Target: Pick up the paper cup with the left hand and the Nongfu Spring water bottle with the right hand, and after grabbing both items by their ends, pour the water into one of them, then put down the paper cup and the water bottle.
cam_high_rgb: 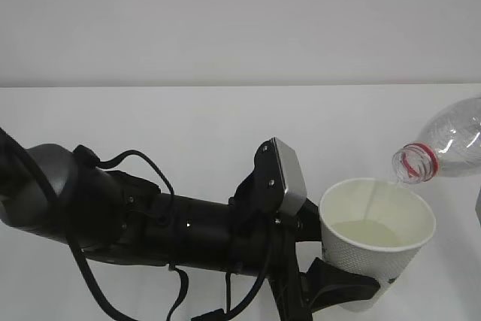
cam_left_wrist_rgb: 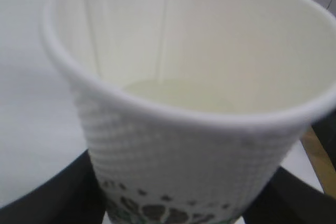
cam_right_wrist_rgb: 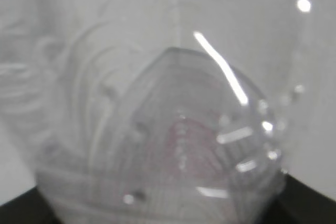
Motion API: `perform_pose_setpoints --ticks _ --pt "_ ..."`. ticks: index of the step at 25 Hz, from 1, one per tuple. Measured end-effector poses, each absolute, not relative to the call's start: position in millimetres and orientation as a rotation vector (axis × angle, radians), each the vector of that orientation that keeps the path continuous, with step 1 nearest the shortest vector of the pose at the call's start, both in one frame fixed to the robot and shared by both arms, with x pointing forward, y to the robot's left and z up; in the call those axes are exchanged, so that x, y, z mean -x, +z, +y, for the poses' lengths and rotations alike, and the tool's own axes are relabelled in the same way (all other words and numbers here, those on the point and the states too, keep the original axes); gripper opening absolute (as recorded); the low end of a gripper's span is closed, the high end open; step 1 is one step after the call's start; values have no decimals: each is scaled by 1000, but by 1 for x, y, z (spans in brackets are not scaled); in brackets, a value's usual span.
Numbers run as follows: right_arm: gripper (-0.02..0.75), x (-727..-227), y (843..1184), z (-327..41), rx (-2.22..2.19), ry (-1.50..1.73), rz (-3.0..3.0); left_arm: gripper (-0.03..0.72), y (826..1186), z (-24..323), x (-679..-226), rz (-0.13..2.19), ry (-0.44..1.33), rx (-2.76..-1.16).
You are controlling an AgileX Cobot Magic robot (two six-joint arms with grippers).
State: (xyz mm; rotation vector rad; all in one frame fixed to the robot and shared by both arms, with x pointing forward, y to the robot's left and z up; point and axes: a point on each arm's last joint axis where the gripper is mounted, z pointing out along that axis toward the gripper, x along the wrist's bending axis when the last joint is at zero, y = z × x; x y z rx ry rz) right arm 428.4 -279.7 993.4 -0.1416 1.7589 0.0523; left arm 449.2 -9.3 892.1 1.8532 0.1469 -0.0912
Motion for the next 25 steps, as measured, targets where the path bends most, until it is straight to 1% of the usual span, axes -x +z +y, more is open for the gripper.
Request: perform_pose_setpoints --ticks 25 --pt "485 -428 994 -280 155 41 1755 506 892 -9 -449 147 -91 -1853"
